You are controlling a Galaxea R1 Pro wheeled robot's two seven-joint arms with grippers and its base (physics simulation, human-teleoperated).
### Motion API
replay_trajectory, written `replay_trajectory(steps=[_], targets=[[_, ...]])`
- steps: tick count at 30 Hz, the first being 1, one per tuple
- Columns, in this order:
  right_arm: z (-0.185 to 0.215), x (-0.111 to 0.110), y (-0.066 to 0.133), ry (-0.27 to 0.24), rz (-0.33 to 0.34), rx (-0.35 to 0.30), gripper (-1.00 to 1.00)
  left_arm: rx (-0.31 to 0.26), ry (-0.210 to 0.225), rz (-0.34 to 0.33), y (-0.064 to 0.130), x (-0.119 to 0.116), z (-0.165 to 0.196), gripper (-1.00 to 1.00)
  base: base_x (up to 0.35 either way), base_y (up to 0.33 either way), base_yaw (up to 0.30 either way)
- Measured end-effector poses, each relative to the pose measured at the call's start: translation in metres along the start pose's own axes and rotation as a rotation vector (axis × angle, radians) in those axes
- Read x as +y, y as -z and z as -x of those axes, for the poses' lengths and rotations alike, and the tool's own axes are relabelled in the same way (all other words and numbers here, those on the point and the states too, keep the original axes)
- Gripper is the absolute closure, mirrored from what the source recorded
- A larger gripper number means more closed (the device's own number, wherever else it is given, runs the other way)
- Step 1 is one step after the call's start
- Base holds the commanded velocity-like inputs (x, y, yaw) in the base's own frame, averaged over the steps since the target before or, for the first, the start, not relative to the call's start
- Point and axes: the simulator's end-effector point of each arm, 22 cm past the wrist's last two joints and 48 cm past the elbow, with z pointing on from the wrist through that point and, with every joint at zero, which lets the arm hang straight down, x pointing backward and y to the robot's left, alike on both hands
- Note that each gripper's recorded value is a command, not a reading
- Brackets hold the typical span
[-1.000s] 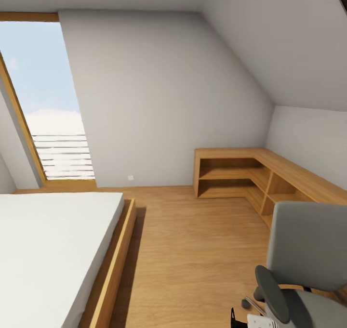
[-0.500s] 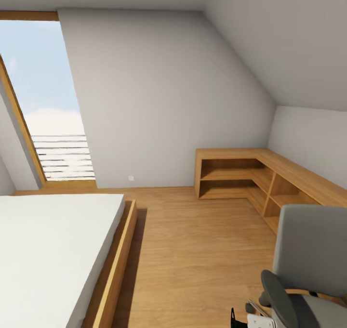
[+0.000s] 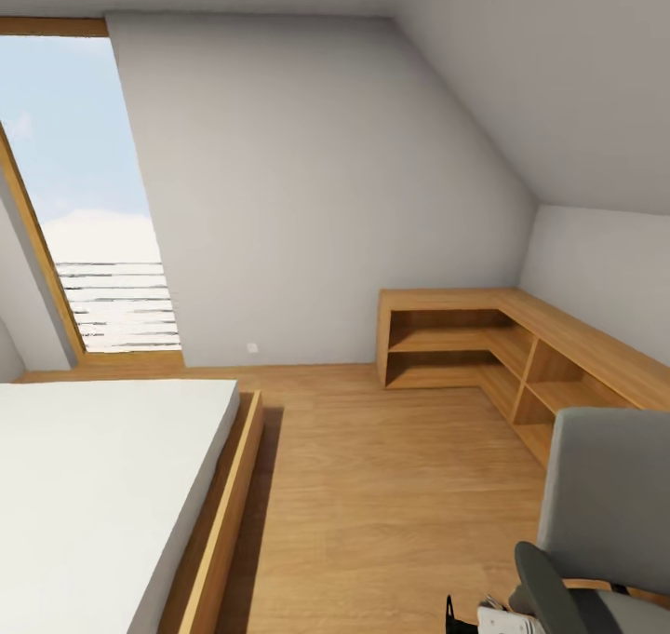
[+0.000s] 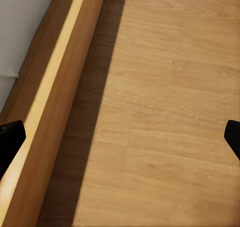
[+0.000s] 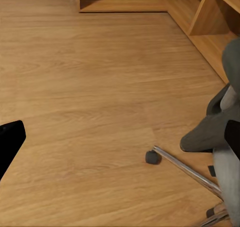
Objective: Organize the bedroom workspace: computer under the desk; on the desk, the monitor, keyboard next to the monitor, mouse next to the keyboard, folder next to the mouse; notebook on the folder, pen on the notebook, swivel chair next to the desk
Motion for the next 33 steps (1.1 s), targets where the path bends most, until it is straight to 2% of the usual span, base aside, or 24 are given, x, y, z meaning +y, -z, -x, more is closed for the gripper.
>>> replay_trajectory(steps=[10, 33], targets=[[0.000, 0.000, 0.000, 0.000, 0.000, -0.001, -1.00, 0.001, -0.001, -0.001, 0.000, 0.000, 0.000, -1.00, 0.106, 0.000, 0.000], [0.000, 0.001, 0.001, 0.000, 0.001, 0.000, -1.00, 0.028, -0.010, 0.002, 0.002, 0.002, -0.014, -1.00, 0.310, 0.000, 0.000]])
